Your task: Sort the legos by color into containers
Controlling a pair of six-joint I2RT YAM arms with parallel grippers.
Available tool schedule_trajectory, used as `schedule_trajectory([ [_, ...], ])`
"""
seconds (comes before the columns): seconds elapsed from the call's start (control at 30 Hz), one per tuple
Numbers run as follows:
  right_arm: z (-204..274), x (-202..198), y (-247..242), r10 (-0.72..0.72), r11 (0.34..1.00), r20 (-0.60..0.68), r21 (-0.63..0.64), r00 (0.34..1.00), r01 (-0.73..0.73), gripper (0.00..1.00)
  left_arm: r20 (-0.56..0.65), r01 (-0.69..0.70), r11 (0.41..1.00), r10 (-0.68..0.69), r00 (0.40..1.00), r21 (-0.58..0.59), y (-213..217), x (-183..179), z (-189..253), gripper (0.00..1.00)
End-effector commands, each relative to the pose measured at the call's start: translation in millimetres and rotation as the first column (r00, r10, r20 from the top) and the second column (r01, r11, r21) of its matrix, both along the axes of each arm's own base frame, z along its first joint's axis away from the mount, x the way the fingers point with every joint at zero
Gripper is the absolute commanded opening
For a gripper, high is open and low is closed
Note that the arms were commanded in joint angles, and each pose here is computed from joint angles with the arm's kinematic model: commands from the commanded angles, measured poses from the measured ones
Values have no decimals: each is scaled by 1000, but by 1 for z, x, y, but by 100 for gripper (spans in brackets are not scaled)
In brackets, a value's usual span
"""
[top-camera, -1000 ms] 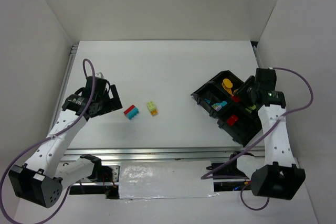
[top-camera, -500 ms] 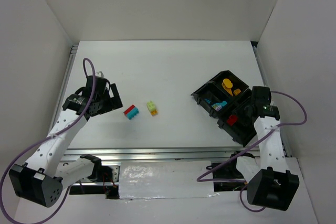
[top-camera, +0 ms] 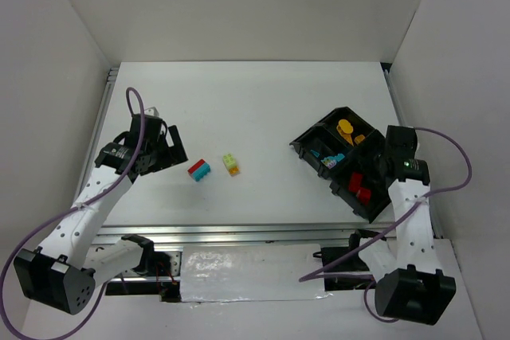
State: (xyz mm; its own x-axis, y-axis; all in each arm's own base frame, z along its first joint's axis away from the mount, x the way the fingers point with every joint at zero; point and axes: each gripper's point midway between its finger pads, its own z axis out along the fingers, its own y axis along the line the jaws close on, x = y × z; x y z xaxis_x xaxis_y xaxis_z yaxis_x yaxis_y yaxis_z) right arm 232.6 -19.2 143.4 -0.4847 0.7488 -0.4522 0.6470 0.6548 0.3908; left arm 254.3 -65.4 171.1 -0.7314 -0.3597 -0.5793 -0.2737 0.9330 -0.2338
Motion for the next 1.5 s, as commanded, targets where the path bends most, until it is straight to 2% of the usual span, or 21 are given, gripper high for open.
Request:
schedule_trajectory([
  [0.0,51,20,20,144,990,178,-34,973,-140,100,20,24,999,-23,1000,-40,-8,7,1,100],
  [0.13,67,33,70,376,926,216,-106,901,-361,100,-32,35,996,-37,999,-78,-18,7,-10,100],
  [0.17,67,30,101,485,875,209,-118,849,-470,100,-50,30,995,-34,998,-90,-20,6,-14,99],
  [0.27,52,34,142,617,787,127,-135,777,-603,99,-51,11,994,-16,999,-106,-21,7,-14,99],
  [0.3,51,30,165,678,735,116,-138,726,-664,99,-52,5,994,-11,999,-106,-21,6,-14,99],
  [0.37,33,35,190,732,679,60,-135,678,-722,96,-52,-5,994,-1,999,-108,-20,4,-13,99],
  [0.43,23,38,226,797,600,26,-145,603,-787,93,-43,-5,993,0,999,-117,-20,2,-11,100],
  [0.5,31,45,255,845,530,26,-178,534,-829,91,-46,-5,993,-1,999,-122,-20,-1,-12,99],
  [0.53,10,40,276,877,466,-45,-171,479,-868,90,-39,-4,992,-1,999,-124,-20,-3,-10,99],
  [0.63,-8,53,312,897,383,-146,-210,416,-900,89,-35,-10,993,6,999,-121,-17,-8,-8,100],
  [0.7,-7,65,333,904,371,-142,-213,404,-904,88,-31,-13,992,10,999,-122,-15,-11,-6,99],
  [0.73,-26,67,341,903,358,-179,-192,391,-914,87,-22,-17,993,14,1000,-116,-13,-13,-4,99],
  [0.9,-35,75,381,919,333,-158,-178,361,-926,84,-31,-12,996,9,999,-93,-7,-23,-6,100],
  [1.07,-65,82,400,917,323,-189,-163,350,-932,78,-53,15,996,-20,998,-93,-8,-29,-11,100],
  [1.3,-83,103,400,882,348,-234,-262,409,-900,74,-66,69,995,-74,995,-78,-11,-27,-8,100],
  [1.47,-95,107,407,883,342,-243,-257,403,-904,63,-77,106,991,-113,991,-81,-16,-22,-8,100],
])
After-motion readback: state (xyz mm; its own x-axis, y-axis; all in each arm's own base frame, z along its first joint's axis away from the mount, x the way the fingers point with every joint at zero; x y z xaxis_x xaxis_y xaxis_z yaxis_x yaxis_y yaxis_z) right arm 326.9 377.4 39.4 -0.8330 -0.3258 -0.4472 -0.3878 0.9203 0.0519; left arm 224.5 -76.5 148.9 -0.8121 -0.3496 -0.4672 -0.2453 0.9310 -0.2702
